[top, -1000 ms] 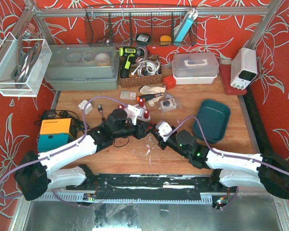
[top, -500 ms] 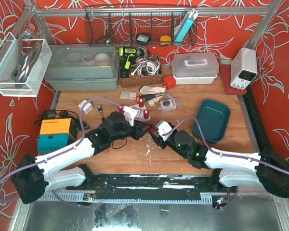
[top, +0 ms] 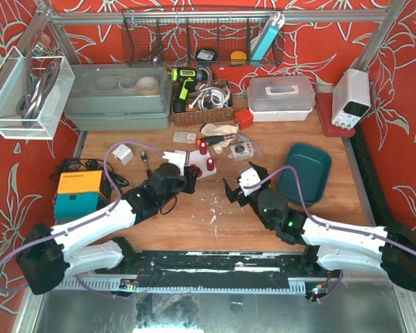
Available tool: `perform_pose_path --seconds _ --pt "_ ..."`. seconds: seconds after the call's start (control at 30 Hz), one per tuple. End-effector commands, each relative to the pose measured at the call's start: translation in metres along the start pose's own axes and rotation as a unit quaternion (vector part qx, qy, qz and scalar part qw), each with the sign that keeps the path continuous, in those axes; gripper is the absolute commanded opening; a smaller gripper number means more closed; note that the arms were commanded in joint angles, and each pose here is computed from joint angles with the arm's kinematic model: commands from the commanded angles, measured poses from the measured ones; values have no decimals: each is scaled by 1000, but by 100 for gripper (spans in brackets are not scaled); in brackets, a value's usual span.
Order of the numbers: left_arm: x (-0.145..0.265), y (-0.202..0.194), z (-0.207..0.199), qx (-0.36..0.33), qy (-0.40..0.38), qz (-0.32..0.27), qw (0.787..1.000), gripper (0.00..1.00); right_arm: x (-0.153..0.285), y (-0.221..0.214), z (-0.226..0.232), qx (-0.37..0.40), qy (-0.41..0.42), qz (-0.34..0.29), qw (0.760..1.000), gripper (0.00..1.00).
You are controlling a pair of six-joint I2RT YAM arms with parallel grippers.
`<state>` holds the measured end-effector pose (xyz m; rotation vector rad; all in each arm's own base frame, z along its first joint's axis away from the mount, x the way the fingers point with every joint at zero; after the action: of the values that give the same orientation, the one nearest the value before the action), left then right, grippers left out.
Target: Install the large spring
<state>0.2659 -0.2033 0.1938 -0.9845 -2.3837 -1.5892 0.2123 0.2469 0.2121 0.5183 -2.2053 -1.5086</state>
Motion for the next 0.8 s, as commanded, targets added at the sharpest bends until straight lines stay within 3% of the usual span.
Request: perform_pose_path --seconds 0.0,0.3,0.77 --pt "-2 22 30 -11 102 -48 994 2 4 -15 -26 -7 -79 29 996 99" --pt "-8 28 68 -10 176 -53 983 4 4 -21 -33 -16 -91 40 995 99" --pt "-21 17 77 -24 171 -33 984 6 4 -23 -36 -19 -97 46 994 99"
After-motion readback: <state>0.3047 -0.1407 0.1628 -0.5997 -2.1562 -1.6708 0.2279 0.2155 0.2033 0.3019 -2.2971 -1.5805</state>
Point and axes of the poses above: each gripper's point midway between its finger pads, its own x axis back along the fingers, its own z axis along the line the jaws close on, y = z × x, the point moved 2 cm from there along x, back along the fingers, and after that the axes turned 7 degrees about x, right-handed, at the moved point
